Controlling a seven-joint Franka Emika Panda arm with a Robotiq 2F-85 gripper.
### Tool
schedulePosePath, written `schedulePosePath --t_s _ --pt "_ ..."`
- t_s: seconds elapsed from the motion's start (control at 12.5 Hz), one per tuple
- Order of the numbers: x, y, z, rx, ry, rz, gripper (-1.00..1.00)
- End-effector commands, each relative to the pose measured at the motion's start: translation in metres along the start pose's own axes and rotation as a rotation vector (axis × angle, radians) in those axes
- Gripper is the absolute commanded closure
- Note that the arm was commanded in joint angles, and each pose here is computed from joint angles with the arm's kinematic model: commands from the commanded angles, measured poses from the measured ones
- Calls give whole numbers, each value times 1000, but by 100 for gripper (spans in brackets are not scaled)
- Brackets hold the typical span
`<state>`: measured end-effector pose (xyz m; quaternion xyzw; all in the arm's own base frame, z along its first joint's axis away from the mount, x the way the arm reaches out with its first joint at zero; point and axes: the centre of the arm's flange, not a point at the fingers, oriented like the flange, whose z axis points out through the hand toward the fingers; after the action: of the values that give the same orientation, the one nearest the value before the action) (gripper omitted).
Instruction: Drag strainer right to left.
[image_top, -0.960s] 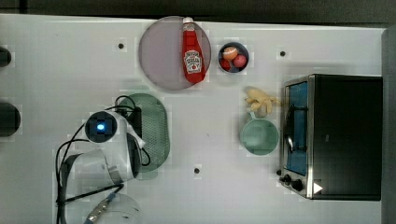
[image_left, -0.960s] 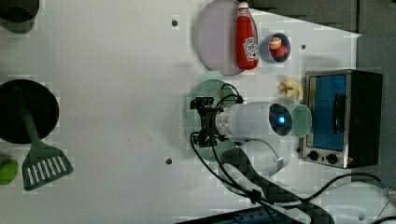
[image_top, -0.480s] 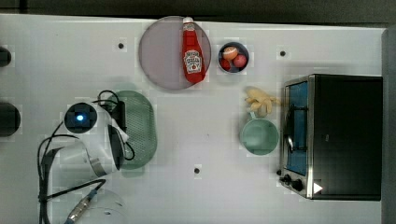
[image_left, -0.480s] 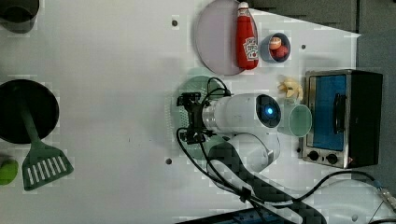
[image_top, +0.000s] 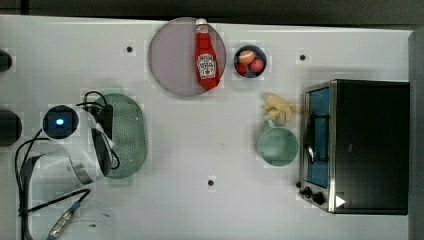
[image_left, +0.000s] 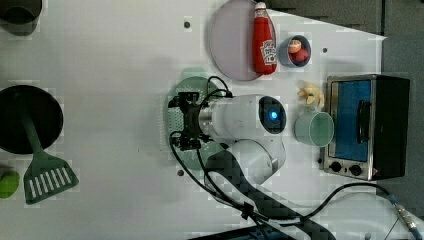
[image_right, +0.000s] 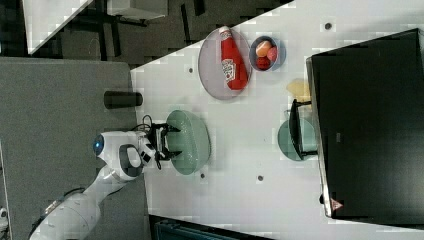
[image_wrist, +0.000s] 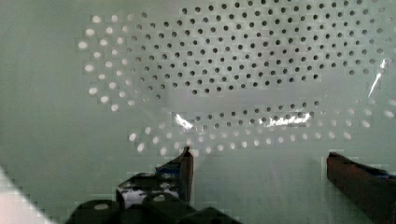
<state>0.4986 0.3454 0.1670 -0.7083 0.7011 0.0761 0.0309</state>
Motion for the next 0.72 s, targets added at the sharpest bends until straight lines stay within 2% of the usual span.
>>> schedulePosePath --t_s 0.08,0.72 --pt "-28 6 15 -4 -13 53 -100" --pt "-70 16 25 1 -30 12 -100"
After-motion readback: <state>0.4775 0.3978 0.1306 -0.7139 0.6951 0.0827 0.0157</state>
